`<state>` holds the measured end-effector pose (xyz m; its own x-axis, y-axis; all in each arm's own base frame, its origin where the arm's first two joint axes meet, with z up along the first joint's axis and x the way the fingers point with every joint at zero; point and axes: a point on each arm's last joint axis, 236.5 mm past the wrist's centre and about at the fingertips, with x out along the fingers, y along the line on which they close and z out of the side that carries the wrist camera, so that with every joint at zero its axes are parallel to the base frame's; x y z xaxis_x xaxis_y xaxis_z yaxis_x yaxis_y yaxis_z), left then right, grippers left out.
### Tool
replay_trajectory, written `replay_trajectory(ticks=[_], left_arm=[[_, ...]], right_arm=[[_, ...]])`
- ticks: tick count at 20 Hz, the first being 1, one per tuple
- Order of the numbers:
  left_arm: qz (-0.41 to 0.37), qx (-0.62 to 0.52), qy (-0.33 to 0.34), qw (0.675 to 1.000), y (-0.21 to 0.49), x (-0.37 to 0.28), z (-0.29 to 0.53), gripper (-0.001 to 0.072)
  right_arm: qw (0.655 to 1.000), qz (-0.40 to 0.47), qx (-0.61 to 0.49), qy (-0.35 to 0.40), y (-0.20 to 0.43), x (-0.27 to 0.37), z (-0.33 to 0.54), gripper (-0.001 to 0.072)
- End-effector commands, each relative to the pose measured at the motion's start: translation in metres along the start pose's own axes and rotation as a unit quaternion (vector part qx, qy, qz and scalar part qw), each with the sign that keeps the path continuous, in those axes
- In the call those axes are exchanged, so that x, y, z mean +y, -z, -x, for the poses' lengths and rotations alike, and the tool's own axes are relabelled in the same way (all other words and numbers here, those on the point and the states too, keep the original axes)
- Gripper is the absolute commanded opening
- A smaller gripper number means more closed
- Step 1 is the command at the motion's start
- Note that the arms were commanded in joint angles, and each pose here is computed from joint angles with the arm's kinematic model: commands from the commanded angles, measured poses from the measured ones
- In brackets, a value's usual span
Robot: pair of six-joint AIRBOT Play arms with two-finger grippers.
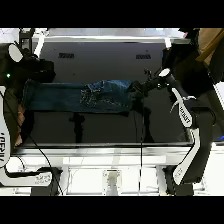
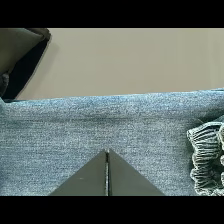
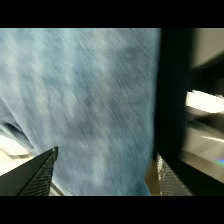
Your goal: Fold the clothes and pants, and hang the long-sleeved shirts on hangers.
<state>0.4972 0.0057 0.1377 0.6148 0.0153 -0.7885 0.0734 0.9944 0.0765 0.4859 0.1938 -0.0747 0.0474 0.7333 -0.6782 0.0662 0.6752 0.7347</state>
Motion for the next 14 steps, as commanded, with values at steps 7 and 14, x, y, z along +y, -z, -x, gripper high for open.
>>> replay_trajectory(ticks=[7,14], left_arm=[[0.001,0.001,0.001,1.000,0.000,0.000,0.000,0.0020],[0.009,0.031,0.023,0.999,0.014,-0.011,-0.010,0.0020]], right_arm=[[0.998,0.008,-0.008,-0.055,-0.001,0.025,-0.038,0.0474],[0.986,0.086,0.103,-0.096,0.042,0.067,0.002,0.0035]])
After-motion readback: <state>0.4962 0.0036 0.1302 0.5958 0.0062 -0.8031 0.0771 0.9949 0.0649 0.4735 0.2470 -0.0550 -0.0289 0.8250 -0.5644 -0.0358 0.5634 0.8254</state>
